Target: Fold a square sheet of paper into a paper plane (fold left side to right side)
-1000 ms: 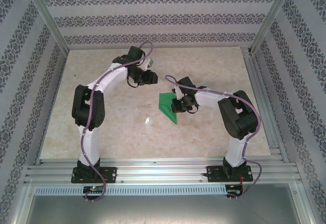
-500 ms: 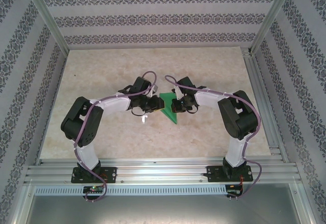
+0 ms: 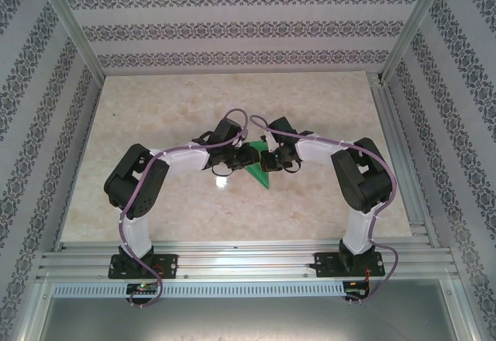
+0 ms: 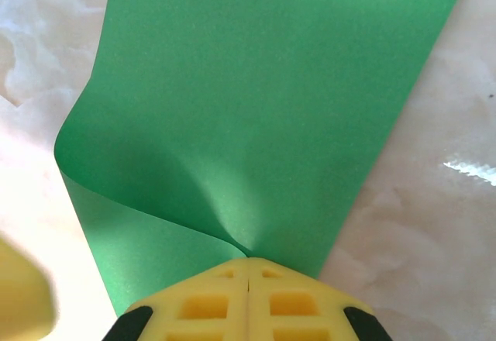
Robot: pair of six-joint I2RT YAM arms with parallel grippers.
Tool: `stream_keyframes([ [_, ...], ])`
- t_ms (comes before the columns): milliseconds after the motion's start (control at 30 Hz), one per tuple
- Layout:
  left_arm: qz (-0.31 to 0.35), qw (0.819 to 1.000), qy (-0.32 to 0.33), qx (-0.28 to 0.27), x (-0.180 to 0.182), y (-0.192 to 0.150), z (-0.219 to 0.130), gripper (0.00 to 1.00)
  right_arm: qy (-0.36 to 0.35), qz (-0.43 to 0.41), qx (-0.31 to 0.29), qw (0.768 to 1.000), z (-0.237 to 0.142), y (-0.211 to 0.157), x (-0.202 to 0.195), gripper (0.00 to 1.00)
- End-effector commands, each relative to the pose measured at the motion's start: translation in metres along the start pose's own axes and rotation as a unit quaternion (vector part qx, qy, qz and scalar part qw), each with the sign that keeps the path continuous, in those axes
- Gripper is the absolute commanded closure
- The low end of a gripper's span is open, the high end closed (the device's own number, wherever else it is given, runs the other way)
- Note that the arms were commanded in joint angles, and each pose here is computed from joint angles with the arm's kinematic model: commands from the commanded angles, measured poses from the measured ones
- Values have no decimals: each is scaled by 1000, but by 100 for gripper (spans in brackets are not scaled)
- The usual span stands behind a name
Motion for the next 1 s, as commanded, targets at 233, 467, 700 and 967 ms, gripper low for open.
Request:
stream_keyframes([
  [233, -4, 1000, 1, -10, -1, 5, 17, 78, -14, 0, 76, 997, 19, -34, -3, 100],
  [467, 3, 999, 38, -11, 15, 1, 12, 78, -18, -1, 78, 997, 18, -35, -4, 100],
  [700, 3, 998, 59, -14, 28, -4, 7, 77, -16, -2, 78, 997, 18, -34, -4, 100],
  [967, 3, 997, 70, -9, 36, -4, 13, 77, -14, -2, 78, 997, 18, -34, -4, 100],
])
Point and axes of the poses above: each hand's point on the last joint's axis, 136 mm out from that joint toward the fingers, its own z axis out along the fingers, its own x axis along the line the jaws close on, y = z × x, the point moved 4 cm from there along -z, back along the fingers, and after that the axes turned 15 degrees about -z, right-handed, at the moved point
